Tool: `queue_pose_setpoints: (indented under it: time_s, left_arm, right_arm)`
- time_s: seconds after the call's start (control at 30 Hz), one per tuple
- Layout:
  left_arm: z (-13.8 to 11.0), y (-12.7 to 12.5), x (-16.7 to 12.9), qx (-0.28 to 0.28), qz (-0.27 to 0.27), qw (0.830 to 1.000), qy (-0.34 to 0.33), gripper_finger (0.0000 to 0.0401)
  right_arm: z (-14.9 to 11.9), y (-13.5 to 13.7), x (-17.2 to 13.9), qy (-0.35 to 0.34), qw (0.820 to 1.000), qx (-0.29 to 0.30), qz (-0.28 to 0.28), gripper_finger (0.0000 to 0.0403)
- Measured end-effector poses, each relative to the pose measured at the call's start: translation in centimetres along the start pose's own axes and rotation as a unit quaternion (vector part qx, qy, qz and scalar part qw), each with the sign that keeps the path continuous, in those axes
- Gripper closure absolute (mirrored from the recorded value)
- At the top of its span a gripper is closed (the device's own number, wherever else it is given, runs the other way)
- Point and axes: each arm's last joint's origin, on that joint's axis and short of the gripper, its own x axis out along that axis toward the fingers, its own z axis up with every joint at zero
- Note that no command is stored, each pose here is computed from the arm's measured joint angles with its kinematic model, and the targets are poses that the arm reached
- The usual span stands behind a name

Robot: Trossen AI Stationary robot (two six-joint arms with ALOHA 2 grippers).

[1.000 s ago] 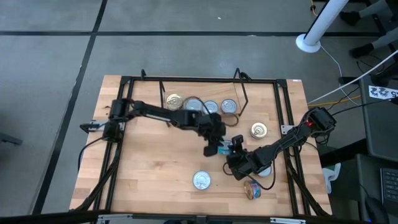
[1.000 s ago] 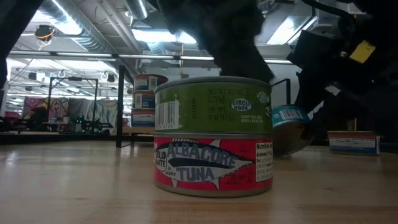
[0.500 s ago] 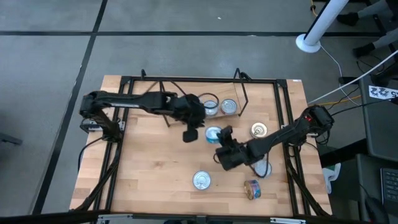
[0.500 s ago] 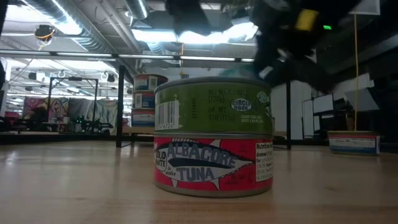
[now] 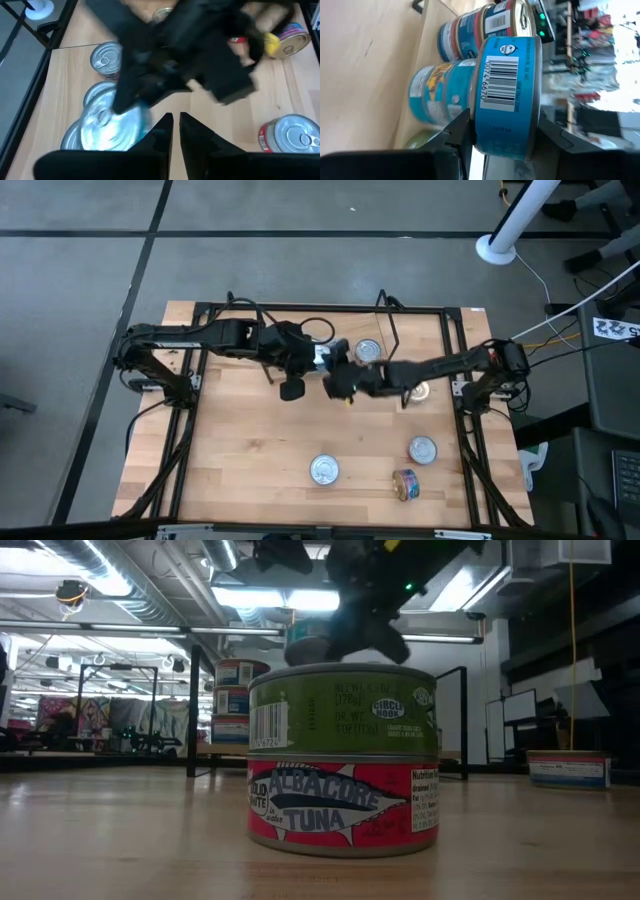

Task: Stack canned seafood by type on shelf
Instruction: Stack the yellow blue tuna can on top of the other yellow blue tuna cans on the shelf

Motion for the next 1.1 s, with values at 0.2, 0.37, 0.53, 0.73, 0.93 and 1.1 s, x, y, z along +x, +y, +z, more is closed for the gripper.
queue_pose_setpoints:
  time_s: [0.2,0.37,0.53,0.73,0.93,1.1]
  left_arm:
    - [0.0,0.1,0.1,0.009,0.002,1.0,0.001,0.0374]
    - [0.0,0.1,0.1,0.013,0.002,1.0,0.0,0.0373]
    - [0.0,0.1,0.1,0.013,0.002,1.0,0.0,0.0379]
    - [0.1,0.1,0.1,0.012,0.002,1.0,-0.003,0.0377]
    - [0.1,0.1,0.1,0.009,0.002,1.0,-0.003,0.0377]
    - [0.1,0.1,0.1,0.008,0.002,1.0,-0.004,0.038]
  right_arm:
    - [-2.5,-2.1,2.4,-0.024,0.999,0.028,0.032,0.0265]
    - [-4.0,-3.1,3.5,-0.036,0.997,0.044,0.05,0.0265]
    - [-4.5,-3.6,3.9,-0.056,0.995,0.053,0.063,0.0265]
    - [-4.5,-3.7,4.0,-0.074,0.994,0.045,0.069,0.0265]
    - [-4.8,-3.9,4.2,-0.077,0.993,0.048,0.071,0.0265]
    - [-5.2,-4.3,4.4,-0.082,0.993,0.054,0.071,0.0265]
